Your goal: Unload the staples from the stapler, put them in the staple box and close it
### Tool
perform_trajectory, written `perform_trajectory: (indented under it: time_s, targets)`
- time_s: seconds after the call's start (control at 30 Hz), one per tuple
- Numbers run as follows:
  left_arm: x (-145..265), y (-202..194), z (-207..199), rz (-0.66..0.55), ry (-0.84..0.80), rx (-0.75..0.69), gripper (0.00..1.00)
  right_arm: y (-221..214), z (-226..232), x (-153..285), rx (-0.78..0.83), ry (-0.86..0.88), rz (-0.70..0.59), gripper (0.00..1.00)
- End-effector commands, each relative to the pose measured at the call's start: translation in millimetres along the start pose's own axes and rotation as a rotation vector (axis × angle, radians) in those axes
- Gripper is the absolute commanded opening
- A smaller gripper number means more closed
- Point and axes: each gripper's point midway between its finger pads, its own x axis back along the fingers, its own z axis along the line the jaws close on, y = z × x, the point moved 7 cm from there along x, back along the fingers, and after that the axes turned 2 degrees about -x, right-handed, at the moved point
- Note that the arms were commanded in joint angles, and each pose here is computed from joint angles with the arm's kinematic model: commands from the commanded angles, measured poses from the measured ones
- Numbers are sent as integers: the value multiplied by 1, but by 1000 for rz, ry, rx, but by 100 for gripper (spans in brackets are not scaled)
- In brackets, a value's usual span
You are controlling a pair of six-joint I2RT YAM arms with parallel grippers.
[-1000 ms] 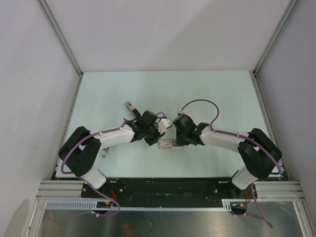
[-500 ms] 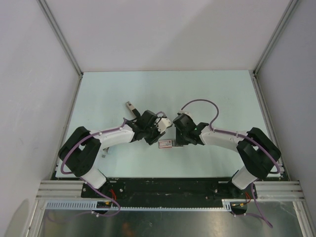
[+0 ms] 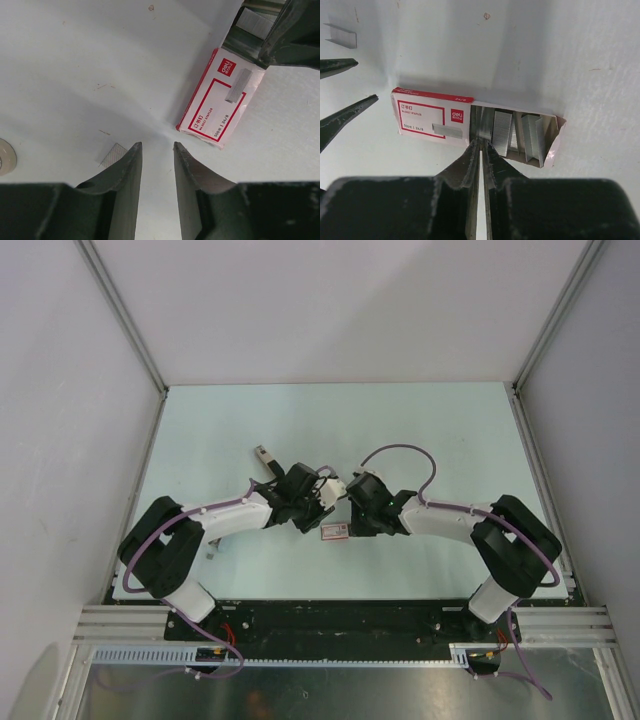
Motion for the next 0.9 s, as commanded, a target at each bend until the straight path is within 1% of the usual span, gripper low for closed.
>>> perform_trajectory:
  time_s: [0.0,0.17,0.27,0.5,0.87]
  targets:
    - [9,14,3,-64,15,-61,36,14,11,10,6,43,-47,10]
    - [9,14,4,-60,21,-64,36,34,3,35,-19,48,-117,11]
    - [9,16,5,-64,25,-66,36,40,-8,41,-20,14,-137,12]
    - [12,22,6,-84,28,-66,36,31,-28,31,15,-77,-108,13]
    - [10,24,7,-87,20,-77,36,16,-34,16,24,-72,-54,13]
